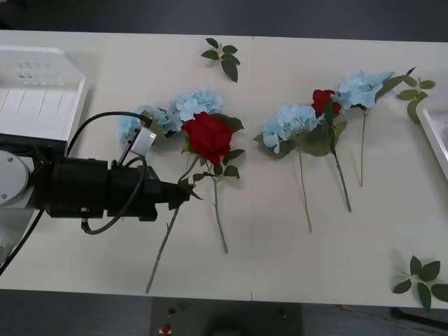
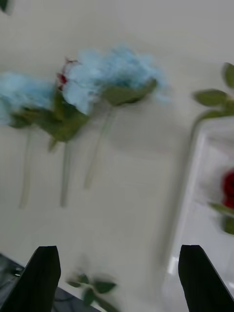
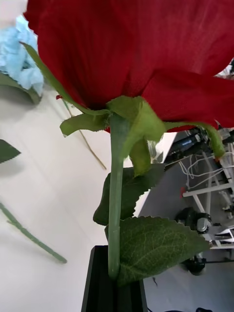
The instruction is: Put the red flowers into the right box and the blue flowers into the left box
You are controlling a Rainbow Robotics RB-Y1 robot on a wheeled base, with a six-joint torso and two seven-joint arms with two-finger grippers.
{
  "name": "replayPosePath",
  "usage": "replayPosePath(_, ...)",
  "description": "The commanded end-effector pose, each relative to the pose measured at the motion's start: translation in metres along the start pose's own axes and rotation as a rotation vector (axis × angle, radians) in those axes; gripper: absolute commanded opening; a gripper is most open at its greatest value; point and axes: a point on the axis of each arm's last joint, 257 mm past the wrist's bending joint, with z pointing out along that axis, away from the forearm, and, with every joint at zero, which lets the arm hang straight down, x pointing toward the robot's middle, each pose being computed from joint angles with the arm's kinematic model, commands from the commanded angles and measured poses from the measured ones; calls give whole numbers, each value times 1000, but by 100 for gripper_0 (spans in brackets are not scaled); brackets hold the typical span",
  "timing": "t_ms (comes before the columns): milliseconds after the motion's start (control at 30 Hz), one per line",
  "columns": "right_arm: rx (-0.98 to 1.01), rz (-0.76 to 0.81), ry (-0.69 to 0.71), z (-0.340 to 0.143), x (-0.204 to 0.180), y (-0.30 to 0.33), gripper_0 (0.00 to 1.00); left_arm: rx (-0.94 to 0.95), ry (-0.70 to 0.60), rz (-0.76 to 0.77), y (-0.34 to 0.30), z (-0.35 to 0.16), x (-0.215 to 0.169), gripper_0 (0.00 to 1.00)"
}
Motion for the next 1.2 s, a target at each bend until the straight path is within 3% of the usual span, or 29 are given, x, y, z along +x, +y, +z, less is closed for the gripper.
replayPosePath(33, -243, 39, -101, -28, -21, 61, 71, 25, -4, 53, -9, 3, 5, 1)
replayPosePath(267, -536, 162, -102, -11, -1, 119, 82, 41, -22, 81, -14, 17, 10, 1)
replayPosePath(567, -487, 149, -18, 48, 54, 127, 83, 44, -33, 98, -18, 33, 17, 1)
replayPosePath(700, -469, 159, -72, 75, 62, 140, 82, 37, -57, 117, -20, 45, 19, 1)
replayPosePath(967, -400, 206, -355, 120, 50, 189, 82, 78, -87, 103, -35, 58, 22, 1)
replayPosePath(1200, -414, 225, -333, 128, 75, 205, 82, 97, -93, 114, -41, 62, 24, 1)
